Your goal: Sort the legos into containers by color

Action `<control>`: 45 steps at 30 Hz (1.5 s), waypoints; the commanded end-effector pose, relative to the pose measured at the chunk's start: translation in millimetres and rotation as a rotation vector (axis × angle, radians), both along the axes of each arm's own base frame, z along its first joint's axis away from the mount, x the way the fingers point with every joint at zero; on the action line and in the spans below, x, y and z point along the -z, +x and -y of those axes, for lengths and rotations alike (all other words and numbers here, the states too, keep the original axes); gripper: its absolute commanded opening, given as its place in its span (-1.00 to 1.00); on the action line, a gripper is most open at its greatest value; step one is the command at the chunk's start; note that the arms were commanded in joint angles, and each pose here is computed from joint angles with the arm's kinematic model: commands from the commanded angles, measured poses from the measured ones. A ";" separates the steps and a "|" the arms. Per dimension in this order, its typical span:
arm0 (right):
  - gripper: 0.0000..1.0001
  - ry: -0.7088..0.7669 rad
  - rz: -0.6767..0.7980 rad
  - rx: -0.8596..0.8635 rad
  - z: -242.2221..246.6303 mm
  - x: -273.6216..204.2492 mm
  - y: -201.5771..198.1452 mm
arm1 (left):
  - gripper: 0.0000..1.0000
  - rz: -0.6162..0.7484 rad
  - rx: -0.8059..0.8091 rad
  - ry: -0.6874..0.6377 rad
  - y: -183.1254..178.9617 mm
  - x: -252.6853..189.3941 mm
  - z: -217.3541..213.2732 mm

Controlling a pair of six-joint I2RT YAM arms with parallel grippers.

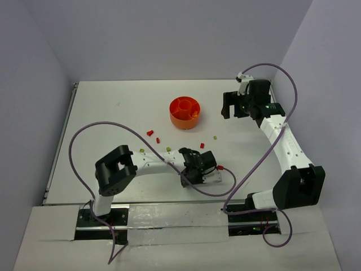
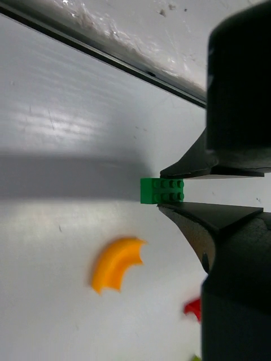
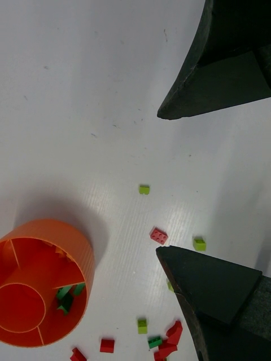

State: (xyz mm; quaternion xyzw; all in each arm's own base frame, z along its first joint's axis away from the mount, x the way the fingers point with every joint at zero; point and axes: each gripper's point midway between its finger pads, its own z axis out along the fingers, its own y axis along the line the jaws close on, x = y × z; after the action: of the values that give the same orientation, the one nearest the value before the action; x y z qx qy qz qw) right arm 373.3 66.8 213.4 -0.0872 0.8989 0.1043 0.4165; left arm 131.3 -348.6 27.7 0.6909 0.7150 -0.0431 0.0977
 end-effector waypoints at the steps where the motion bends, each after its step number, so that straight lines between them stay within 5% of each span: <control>1: 1.00 0.036 0.036 -0.018 -5.3 -15.8 7.9 | -1.00 0.054 -0.105 -0.353 39.3 -104.8 26.1; 11: 1.00 0.073 0.002 -0.041 -14.3 -9.5 14.9 | -1.00 0.183 -0.544 -0.848 159.2 -220.9 -47.4; 17: 1.00 0.101 -0.039 -0.075 -26.2 4.1 18.3 | -1.00 0.383 -0.818 -0.951 214.6 -241.8 -72.6; 25: 1.00 0.104 -0.099 -0.118 -37.1 26.1 16.1 | -1.00 0.222 -0.734 -1.001 253.3 -221.4 -36.5; 45: 1.00 0.051 -0.168 -0.176 -37.6 53.8 3.5 | -0.88 0.239 -0.763 -1.061 308.1 -164.2 -1.9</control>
State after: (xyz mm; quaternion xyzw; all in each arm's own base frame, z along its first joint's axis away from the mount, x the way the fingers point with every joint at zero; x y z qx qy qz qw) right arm 380.5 101.8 161.4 -0.1280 0.9174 0.1702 0.3360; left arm 422.6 -331.8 162.7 0.2553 0.8054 -0.2517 0.4720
